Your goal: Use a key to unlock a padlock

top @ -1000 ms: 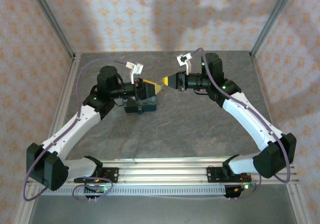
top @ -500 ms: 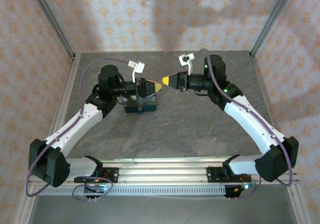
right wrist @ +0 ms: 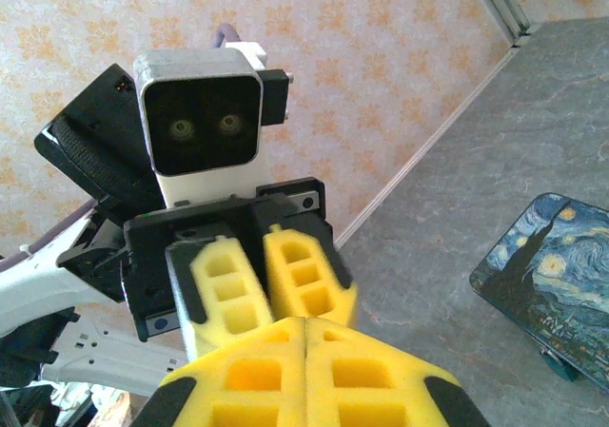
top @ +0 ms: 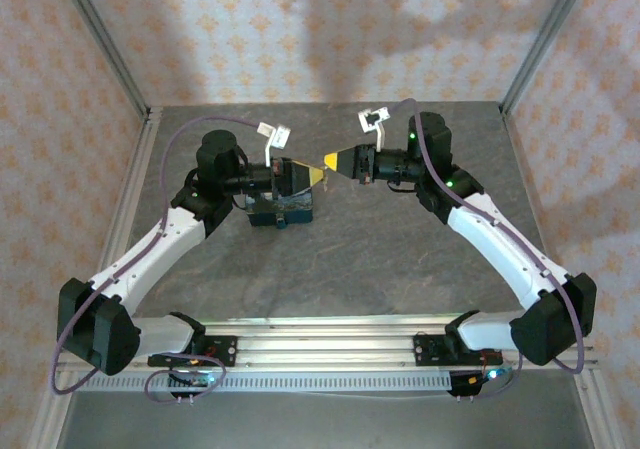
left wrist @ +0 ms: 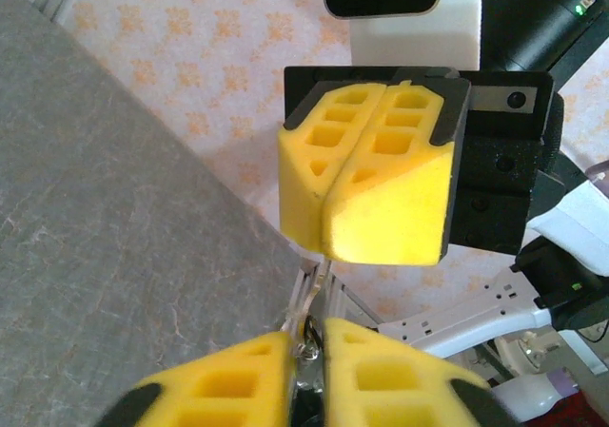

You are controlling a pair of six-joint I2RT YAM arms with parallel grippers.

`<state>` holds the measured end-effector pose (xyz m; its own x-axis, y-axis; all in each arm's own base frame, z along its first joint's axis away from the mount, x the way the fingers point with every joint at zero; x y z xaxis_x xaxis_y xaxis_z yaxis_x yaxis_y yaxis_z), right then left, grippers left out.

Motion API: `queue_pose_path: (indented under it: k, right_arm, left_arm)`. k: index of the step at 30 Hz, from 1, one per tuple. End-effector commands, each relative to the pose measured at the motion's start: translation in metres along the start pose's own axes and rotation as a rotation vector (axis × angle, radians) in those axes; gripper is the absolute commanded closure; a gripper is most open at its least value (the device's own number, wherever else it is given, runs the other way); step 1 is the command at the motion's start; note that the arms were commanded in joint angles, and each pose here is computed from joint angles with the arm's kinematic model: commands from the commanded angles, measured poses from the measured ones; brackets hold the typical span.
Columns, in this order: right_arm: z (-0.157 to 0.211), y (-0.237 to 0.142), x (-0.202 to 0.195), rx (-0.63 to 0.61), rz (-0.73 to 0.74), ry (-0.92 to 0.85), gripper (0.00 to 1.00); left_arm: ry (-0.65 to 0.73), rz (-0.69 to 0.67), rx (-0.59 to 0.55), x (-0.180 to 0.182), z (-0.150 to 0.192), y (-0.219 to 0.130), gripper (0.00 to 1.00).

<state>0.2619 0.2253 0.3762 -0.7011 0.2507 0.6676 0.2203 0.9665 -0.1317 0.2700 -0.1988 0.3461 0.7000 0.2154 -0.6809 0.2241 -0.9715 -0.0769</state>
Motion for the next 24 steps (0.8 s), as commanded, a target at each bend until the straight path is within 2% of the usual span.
queue_pose_path:
  k: [1,9,13,15,24]
  right_arm:
    - [-0.006,-0.005,0.008,-0.046,-0.02,-0.046,1.0]
    - [-0.004,-0.003,0.002,-0.058,-0.005,-0.013,1.0]
    - [-0.006,-0.008,-0.002,-0.087,0.044,0.03,0.47]
    - [-0.007,-0.01,-0.002,-0.093,0.043,0.05,0.4]
    - [0.002,-0.006,-0.005,-0.055,0.007,0.089,0.41]
  left_arm:
    - [0.083,0.033,0.013,-0.017,-0.007,-0.004,1.0]
    - [0.094,-0.026,0.041,-0.013,-0.007,-0.004,1.0]
    - [0.129,-0.058,0.041,-0.016,-0.007,-0.008,1.0]
    - [0.136,-0.06,0.039,-0.017,-0.007,-0.01,1.0]
    - [0.118,-0.027,0.047,-0.017,-0.007,-0.007,1.0]
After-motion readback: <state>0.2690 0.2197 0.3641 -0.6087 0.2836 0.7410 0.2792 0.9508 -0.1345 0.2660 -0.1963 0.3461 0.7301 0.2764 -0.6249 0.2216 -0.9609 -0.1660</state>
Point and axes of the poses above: each hand's point on the last joint's axis, 136 mm out from that joint toward the fingers, its own y axis out along the fingers, its own x axis along the line the jaws close on, z = x × y, the point moved 7 cm from there along -y, back along the fingers
